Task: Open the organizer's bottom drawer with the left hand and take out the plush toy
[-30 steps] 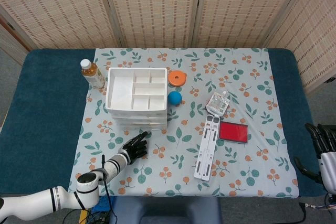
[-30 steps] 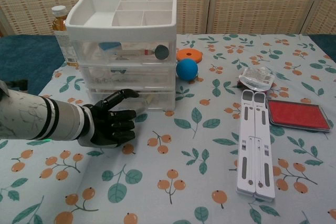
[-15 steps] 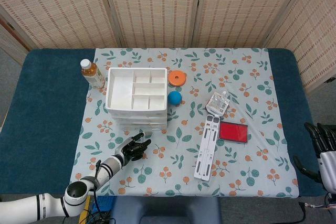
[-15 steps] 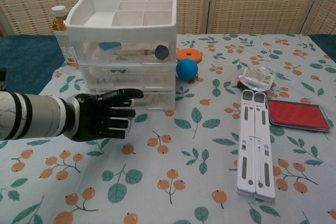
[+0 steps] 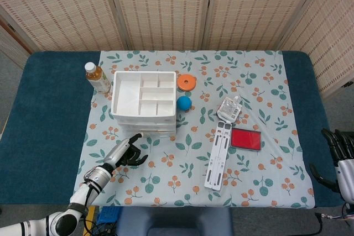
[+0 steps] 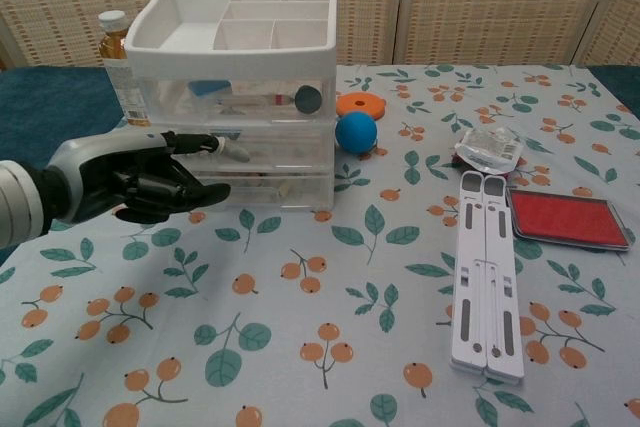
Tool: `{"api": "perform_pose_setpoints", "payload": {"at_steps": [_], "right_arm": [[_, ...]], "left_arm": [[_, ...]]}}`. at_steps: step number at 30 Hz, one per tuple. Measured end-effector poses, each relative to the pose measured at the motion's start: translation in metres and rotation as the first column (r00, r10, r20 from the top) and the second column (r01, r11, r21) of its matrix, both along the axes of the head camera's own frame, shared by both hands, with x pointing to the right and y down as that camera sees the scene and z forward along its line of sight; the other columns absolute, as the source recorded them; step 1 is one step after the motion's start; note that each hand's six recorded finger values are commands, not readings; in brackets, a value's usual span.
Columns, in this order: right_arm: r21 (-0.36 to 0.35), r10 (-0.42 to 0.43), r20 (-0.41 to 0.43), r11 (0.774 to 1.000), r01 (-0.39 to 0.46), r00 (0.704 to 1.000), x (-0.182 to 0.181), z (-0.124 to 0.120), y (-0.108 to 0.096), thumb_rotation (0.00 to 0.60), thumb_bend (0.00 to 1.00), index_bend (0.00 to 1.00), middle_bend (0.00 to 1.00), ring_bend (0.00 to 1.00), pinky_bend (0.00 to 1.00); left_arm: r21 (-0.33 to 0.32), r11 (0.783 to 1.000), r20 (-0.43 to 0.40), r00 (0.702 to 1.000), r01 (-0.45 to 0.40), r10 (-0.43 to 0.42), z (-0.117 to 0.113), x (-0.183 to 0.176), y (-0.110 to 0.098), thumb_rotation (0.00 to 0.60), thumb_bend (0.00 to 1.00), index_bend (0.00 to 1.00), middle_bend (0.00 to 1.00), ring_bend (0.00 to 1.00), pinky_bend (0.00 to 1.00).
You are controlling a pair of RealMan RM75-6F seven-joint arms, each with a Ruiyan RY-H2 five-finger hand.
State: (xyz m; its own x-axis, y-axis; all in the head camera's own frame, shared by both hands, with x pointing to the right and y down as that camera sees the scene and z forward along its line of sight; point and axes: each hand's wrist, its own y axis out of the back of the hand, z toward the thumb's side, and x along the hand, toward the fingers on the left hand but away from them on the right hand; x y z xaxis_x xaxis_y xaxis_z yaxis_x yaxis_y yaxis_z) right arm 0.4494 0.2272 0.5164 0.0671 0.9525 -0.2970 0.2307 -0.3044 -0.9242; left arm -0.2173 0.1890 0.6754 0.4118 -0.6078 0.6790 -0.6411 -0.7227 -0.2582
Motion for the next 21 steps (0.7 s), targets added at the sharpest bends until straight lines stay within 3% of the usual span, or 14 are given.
{"api": "perform_pose_setpoints", "payload": {"at_steps": [2, 5, 10, 21], "right_arm": [[0.0, -0.002, 0.002, 1.0, 0.002, 1.0, -0.001, 0.001, 0.0, 0.6, 0.34, 0.0, 0.08, 0.0, 0.04], [0.001, -0.002, 0.002, 1.0, 0.002, 1.0, -0.001, 0.001, -0.001, 0.6, 0.34, 0.0, 0.08, 0.0, 0.04], [0.003, 0.001, 0.0, 1.0, -0.001, 1.0, 0.0, 0.0, 0.0, 0.6, 0.34, 0.0, 0.08, 0.0, 0.04], [-0.001, 0.002, -0.002, 1.0, -0.002, 1.0, -0.001, 0.001, 0.0, 0.6, 0.34, 0.0, 0.08, 0.0, 0.04]], "left_arm": [[0.098, 0.994, 0.076, 0.997, -0.039, 0.031, 0.0, -0.012, -0.002, 0.6, 0.34, 0.18, 0.87, 1.0, 1.0], [0.178, 0.98, 0.18, 0.982, -0.084, 0.052, 0.006, -0.027, 0.002, 0.6, 0.34, 0.18, 0.87, 1.0, 1.0], [0.198, 0.97, 0.261, 0.961, -0.143, 0.088, 0.019, -0.033, 0.014, 0.6, 0.34, 0.18, 0.87, 1.0, 1.0], [0.219, 0.965, 0.3, 0.951, -0.143, 0.073, 0.033, -0.033, 0.015, 0.6, 0.34, 0.16, 0.87, 1.0, 1.0]]}}
